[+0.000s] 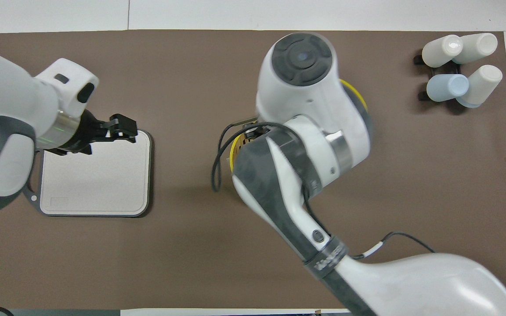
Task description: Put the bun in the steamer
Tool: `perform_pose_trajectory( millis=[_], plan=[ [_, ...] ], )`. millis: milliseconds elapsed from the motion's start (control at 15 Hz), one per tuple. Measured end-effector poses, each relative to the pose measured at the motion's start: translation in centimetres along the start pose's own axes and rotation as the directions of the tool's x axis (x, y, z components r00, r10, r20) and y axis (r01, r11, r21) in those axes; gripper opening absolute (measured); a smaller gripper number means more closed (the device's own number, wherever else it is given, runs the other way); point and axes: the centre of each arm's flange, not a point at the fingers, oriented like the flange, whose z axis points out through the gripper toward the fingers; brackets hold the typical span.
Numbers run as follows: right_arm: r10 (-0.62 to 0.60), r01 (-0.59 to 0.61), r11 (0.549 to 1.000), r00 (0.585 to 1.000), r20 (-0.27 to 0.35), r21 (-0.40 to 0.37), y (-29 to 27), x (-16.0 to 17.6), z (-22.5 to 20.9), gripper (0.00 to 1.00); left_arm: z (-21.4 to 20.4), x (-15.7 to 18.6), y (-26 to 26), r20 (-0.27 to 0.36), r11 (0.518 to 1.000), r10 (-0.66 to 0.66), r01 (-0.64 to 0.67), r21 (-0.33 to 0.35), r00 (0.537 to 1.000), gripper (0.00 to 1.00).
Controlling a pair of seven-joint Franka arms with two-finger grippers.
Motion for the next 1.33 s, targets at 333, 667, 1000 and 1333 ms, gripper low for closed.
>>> perform_pose_trajectory(
  millis=[333,667,1000,1333],
  plan=[
    [0.007,-0.006,1.0,0.999,-0.05,0.021,0.3,0.2,4.4,0.09,-1.6,-1.0,-3.9,0.016,0.997,0.077,-0.077,0.001,0.997,1.0],
    [-0.018,0.018,1.0,0.999,-0.034,0.014,-0.7,-1.7,5.4,0.09,-2.1,-2.1,-3.4,0.05,0.991,0.137,-0.137,0.001,0.989,1.0],
    [-0.021,0.022,1.0,0.999,-0.034,0.015,-0.7,-2.3,5.7,0.09,-2.6,-2.5,-3.4,0.066,0.989,0.147,-0.148,0.0,0.987,1.0],
    [-0.022,0.023,1.0,0.999,-0.044,0.02,-0.8,-2.3,5.8,0.09,-4.0,-1.8,-3.8,0.069,0.99,0.143,-0.143,0.001,0.987,1.0]
  ],
)
